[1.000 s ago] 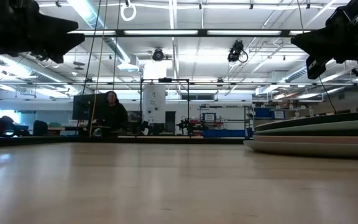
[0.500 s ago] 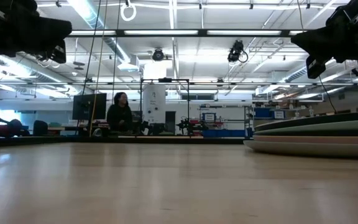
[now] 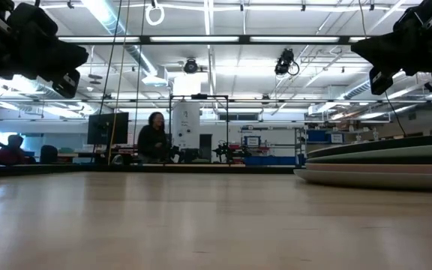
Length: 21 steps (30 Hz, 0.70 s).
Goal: Stack plastic plates
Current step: Return to Home Position
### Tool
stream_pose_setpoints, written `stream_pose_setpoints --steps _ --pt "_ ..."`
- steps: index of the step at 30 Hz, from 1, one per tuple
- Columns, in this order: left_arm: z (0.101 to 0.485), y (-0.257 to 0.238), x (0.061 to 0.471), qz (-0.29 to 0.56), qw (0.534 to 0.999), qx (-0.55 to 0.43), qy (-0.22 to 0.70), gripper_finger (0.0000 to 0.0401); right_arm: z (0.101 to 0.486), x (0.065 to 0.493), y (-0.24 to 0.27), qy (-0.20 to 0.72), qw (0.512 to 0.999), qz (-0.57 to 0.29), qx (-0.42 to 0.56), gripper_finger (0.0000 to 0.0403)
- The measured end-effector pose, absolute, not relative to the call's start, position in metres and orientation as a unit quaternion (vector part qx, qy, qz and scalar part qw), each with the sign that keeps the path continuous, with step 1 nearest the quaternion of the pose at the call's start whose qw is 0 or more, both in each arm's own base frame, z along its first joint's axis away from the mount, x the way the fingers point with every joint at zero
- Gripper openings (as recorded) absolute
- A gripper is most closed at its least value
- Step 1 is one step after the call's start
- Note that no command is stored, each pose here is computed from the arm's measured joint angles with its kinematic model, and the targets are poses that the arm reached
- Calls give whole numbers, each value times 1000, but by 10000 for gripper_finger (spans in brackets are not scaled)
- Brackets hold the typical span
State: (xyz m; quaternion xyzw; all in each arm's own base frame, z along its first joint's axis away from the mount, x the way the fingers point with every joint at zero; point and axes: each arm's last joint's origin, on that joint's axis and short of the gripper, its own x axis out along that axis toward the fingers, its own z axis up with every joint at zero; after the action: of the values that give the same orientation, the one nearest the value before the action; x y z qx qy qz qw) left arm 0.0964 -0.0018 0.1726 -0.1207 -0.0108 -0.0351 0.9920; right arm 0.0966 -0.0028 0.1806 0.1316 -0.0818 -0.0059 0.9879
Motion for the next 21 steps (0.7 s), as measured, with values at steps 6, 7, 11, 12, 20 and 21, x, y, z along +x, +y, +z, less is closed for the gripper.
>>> stream_pose_setpoints --steps 6,7,11,12,20,21 --pt "173 -2 96 -35 992 -121 -11 54 181 97 -3 -82 988 -6 132 33" --pt "173 -2 96 -35 992 -121 -11 55 181 97 -3 -82 988 -6 132 33" --pt "173 -2 96 -35 992 -121 -10 55 181 97 -3 -82 988 -6 132 32" --pt "173 -2 96 -35 992 -121 -10 55 181 97 -3 -82 988 -6 132 32" --pt "172 -2 96 -35 992 -121 -10 55 181 97 -3 -82 988 -6 132 33" --pt "172 -2 96 -35 992 -121 -10 55 181 97 -3 -82 988 -6 132 33"
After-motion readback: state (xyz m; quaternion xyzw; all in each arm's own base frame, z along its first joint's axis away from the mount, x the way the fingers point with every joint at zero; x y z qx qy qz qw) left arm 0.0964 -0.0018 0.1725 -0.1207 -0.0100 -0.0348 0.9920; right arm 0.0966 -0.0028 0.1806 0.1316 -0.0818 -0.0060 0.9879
